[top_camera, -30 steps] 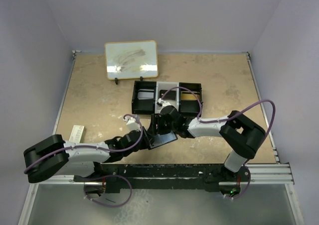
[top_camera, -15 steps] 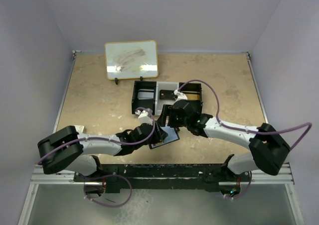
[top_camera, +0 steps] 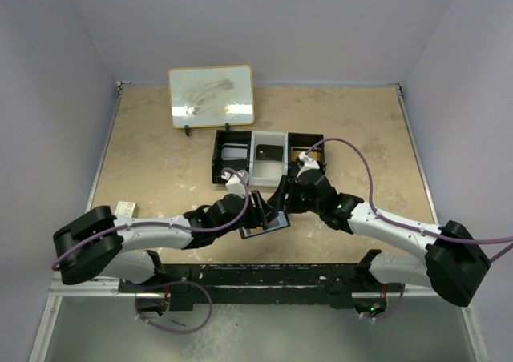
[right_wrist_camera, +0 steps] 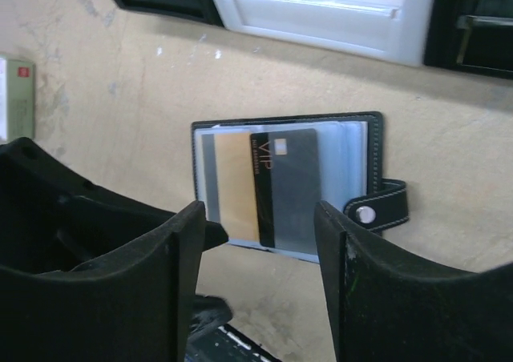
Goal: Take the credit cards out of the card holder
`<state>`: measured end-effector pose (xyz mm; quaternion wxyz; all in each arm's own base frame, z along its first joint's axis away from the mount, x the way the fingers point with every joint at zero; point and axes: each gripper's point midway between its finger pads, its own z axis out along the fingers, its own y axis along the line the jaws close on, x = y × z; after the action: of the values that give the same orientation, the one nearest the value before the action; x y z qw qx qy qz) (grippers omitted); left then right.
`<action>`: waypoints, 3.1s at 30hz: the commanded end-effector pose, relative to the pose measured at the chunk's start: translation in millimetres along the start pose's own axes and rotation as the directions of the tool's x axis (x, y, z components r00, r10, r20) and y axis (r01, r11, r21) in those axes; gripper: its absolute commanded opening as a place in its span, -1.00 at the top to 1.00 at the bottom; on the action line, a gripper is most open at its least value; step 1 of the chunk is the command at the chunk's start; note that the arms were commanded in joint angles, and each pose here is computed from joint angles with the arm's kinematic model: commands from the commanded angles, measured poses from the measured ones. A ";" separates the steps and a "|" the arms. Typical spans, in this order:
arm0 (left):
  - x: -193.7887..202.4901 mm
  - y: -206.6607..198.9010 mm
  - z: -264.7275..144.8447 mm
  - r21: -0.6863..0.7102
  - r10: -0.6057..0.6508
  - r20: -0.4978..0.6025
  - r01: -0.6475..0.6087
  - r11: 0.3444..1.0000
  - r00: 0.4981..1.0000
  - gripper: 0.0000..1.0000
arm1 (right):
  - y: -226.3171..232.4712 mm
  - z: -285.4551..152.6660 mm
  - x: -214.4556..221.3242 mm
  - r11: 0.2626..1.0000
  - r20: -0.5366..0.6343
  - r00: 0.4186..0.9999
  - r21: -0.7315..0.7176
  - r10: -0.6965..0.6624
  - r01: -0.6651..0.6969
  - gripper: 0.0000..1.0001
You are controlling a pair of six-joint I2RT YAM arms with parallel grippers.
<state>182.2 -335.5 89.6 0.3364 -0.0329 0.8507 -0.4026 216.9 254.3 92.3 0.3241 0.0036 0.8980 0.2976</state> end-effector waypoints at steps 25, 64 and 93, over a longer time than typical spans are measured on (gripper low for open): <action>-9.9 35.5 9.1 -0.077 -0.121 0.132 0.132 0.988 0.984 -0.11 | -36.4 42.8 55.8 0.996 -0.176 0.983 0.059 -0.054 0.065 0.37; 1.6 50.7 6.4 0.013 -0.230 0.133 0.231 0.973 0.964 1.00 | -54.3 34.4 74.1 0.995 -0.187 0.982 0.097 0.018 0.000 0.33; 2.8 37.0 14.2 0.059 -0.248 0.108 0.242 0.968 0.963 0.62 | -44.4 41.0 74.8 0.998 -0.213 0.976 0.036 -0.045 0.054 0.43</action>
<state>190.0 -302.2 33.0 0.3295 -0.1520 0.8345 -0.4147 206.6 268.2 24.3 0.2715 -0.0269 0.9120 0.3062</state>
